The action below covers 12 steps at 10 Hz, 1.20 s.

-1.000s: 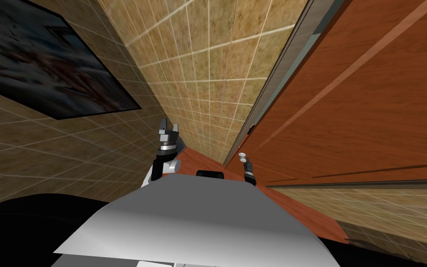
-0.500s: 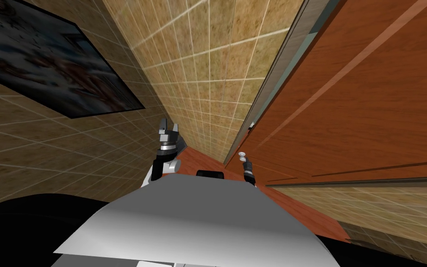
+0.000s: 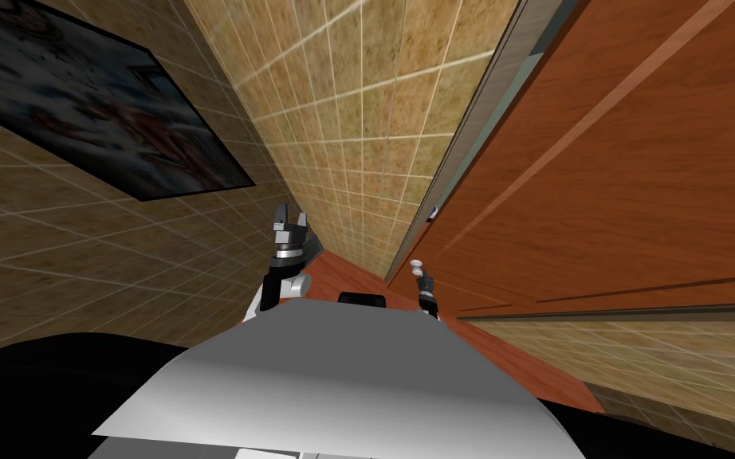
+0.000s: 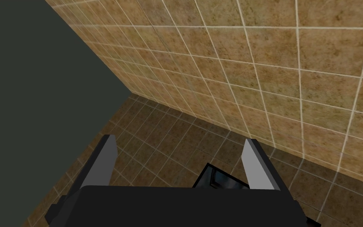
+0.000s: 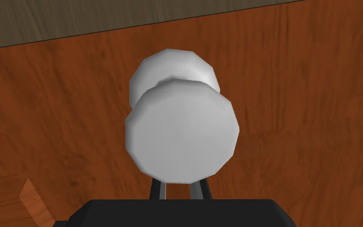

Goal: Pull the door open

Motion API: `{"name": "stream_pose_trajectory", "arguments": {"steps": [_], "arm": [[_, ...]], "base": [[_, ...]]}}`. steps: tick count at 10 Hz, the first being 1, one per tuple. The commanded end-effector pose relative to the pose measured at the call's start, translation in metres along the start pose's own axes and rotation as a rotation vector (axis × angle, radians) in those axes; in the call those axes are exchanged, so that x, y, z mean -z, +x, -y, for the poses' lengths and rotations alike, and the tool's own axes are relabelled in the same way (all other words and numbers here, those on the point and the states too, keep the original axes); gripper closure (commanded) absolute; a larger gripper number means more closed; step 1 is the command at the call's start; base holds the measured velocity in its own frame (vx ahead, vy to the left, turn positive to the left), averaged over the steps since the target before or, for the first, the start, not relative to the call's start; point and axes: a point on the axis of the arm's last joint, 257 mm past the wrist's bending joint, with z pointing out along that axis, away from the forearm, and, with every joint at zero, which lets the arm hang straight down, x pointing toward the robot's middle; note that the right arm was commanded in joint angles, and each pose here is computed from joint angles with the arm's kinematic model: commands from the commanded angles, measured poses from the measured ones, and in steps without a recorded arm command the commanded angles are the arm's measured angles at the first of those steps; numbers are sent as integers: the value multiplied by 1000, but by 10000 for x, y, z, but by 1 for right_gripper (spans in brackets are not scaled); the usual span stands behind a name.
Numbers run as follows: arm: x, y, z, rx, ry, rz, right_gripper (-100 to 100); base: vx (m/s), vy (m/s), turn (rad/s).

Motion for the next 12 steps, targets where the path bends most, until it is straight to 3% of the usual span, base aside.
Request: {"name": "stream_pose_trajectory", "arguments": {"steps": [1, 5, 6, 12], "arm": [[-26, 215, -2, -53, -7, -31, 100], [-86, 226, 11, -158, -3, -26, 100], [-13, 13, 34, -184, 15, 16, -100], [-75, 87, 45, -377, 6, 37, -100]], "base": [[-42, -2, 25], [-49, -4, 35], [-58, -22, -11], [-81, -5, 15]]}}
